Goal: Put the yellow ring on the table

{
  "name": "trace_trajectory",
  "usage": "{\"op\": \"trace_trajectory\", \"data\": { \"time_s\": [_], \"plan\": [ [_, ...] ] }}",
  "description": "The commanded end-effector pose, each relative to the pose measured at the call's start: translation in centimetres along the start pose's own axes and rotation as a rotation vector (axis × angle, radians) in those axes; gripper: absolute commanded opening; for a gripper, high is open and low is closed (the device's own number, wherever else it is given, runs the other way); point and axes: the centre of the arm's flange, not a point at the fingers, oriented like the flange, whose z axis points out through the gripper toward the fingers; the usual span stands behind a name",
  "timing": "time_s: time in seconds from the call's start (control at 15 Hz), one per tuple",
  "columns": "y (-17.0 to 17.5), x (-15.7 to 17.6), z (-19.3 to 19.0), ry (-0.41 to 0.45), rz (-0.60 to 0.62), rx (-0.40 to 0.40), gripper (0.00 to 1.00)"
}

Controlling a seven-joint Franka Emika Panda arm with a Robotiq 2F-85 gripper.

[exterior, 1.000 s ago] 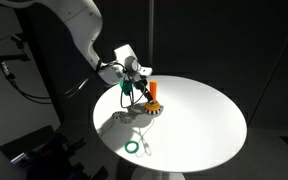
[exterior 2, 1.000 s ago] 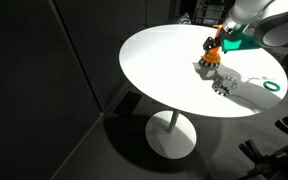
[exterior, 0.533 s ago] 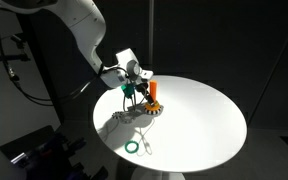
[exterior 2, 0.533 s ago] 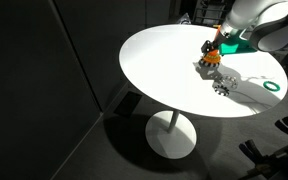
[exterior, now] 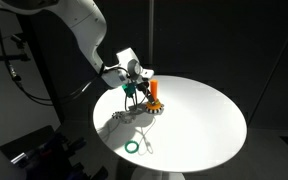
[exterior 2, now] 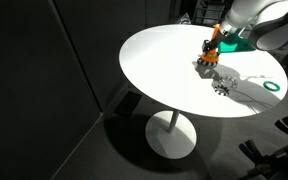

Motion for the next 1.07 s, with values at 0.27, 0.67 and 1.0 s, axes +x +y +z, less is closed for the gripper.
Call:
{"op": "trace_trajectory", "data": {
  "time_s": [0.27, 0.67, 1.0],
  "plan": [
    [0.0, 1.0, -3.6, 0.021, 0.019, 0.025, 0.45],
    [-0.1, 1.6, -8.8, 0.048, 0.030, 0.068, 0.45],
    [0.4, 1.4, -13.8, 0.076, 0.055, 0.123, 0.45]
  ]
}}
